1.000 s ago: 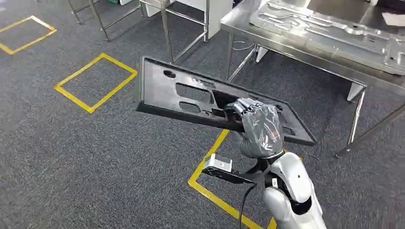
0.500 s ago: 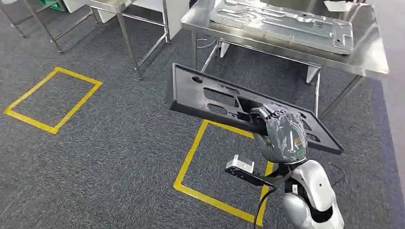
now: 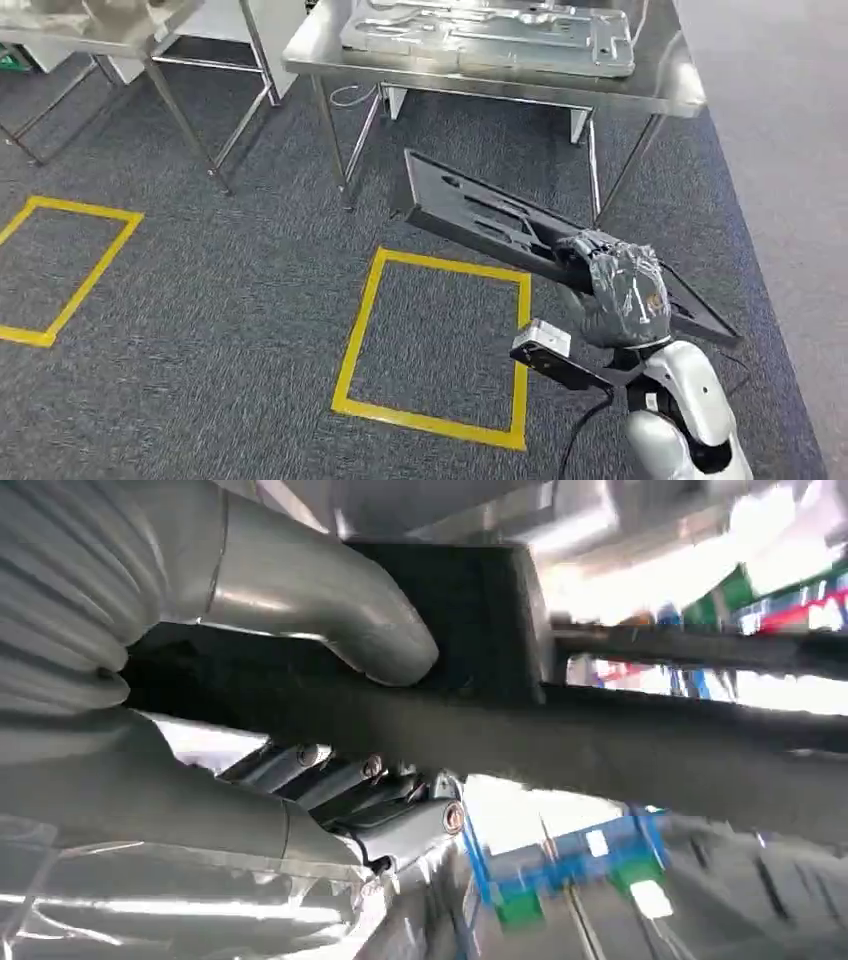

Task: Take the parts from the cabinet and place them on the table.

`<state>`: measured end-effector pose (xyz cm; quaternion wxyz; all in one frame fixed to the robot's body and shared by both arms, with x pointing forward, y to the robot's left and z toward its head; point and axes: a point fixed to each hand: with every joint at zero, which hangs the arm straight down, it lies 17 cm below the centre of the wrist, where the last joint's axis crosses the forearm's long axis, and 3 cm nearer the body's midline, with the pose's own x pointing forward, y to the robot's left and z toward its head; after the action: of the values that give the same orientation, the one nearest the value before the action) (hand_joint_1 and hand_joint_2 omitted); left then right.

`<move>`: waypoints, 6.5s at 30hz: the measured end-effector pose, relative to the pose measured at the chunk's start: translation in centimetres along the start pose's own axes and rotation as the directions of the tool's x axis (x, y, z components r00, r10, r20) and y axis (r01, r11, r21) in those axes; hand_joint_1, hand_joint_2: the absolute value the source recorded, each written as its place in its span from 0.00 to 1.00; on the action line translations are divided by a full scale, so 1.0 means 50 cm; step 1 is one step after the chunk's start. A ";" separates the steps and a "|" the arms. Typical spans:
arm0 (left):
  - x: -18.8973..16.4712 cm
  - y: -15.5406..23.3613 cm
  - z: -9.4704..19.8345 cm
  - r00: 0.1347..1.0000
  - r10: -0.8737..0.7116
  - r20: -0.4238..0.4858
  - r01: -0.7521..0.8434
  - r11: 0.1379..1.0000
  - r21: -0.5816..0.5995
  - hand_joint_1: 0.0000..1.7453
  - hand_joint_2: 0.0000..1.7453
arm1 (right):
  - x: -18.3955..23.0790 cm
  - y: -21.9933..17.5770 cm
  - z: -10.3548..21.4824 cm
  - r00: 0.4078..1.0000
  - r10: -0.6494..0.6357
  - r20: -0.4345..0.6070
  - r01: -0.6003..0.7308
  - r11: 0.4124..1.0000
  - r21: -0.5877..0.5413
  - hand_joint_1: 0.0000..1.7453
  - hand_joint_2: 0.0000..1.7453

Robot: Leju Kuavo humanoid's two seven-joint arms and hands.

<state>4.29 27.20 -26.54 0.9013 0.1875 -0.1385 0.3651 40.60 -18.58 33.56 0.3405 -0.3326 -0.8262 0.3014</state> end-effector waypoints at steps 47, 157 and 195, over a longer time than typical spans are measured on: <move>0.059 -0.011 -0.024 0.999 0.004 0.050 0.001 0.995 -0.104 0.00 0.00 | -0.052 -0.090 -0.110 0.948 -0.318 -0.011 0.317 0.947 -0.046 1.00 1.00; 0.121 -0.049 -0.032 0.991 -0.049 0.122 0.075 0.973 -0.219 0.00 0.00 | -0.231 -0.168 -0.103 0.974 -0.132 -0.182 0.111 0.986 -0.121 1.00 1.00; 0.147 -0.062 -0.039 0.978 -0.140 0.152 0.173 0.959 -0.226 0.00 0.00 | -0.174 0.322 -0.152 0.974 0.052 -0.219 0.038 0.921 0.387 0.00 1.00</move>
<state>11.82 30.44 -26.18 0.9320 0.1125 -0.2264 0.2598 56.71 -13.48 23.21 0.4897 -0.2934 -0.7050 0.4208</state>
